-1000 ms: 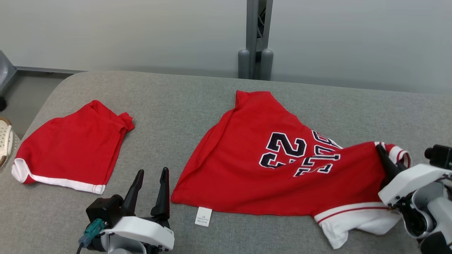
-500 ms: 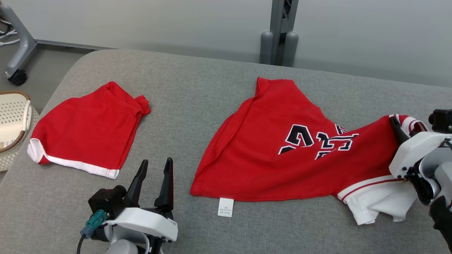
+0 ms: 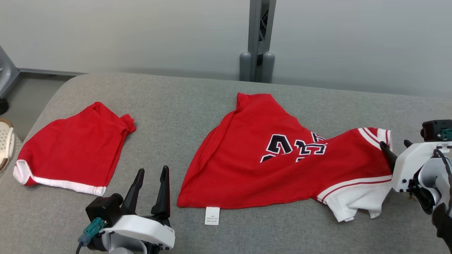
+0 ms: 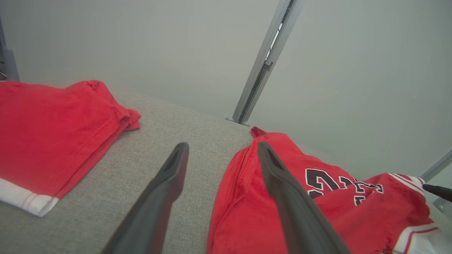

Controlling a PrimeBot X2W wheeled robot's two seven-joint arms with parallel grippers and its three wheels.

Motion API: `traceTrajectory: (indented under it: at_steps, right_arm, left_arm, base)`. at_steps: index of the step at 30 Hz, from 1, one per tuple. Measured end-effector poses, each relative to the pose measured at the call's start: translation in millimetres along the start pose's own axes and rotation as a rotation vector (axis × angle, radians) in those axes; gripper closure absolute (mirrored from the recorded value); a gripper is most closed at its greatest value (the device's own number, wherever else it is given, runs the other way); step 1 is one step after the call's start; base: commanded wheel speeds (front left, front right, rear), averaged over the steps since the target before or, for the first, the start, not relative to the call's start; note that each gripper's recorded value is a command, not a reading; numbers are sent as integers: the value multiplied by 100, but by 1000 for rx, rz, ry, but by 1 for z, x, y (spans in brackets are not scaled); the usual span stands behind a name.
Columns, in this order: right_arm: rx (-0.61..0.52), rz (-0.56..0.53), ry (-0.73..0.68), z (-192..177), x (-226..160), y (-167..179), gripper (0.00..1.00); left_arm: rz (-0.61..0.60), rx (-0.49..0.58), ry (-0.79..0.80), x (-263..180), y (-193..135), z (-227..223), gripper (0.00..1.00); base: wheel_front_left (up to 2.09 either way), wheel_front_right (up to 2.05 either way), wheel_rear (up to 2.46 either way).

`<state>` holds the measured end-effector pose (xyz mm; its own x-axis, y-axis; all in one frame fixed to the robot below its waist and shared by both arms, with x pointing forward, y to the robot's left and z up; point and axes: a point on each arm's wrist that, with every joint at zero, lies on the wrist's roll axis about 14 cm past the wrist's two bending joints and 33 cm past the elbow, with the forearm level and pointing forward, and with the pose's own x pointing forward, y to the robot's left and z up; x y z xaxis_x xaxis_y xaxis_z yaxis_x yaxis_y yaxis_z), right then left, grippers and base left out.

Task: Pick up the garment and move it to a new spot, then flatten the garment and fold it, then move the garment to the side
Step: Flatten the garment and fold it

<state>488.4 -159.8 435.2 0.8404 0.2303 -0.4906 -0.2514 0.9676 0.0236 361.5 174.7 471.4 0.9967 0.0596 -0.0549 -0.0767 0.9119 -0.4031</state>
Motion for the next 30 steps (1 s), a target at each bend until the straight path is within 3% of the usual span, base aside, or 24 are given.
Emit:
traceTrajectory:
  at_steps: [4, 9, 15, 18, 23, 30]
  right_arm:
    - [27, -29, -67, 6, -21, -15, 0]
    - [142, -74, -232, 11, -51, -35, 0]
    - [266, -108, -278, -26, -80, -41, 0]
    - [319, -97, -338, -26, -90, -34, 0]
    - [319, -89, -320, -59, -103, -14, 0]
    - [276, -85, -374, -54, -110, -1, 0]
  left_arm:
    - [-37, -6, -4, -2, -12, 1, 0]
    - [-80, -16, -24, -1, -27, 7, 0]
    - [-105, -18, -29, -3, -36, 8, 0]
    - [-112, -18, -25, -2, -38, 7, 0]
    - [-124, -18, -21, -1, -43, 5, 0]
    - [-121, -17, -23, -1, -41, 6, 0]
  base:
    - [0, 0, 0]
    - [0, 0, 0]
    - [0, 0, 0]
    - [0, 0, 0]
    - [0, 0, 0]
    - [0, 0, 0]
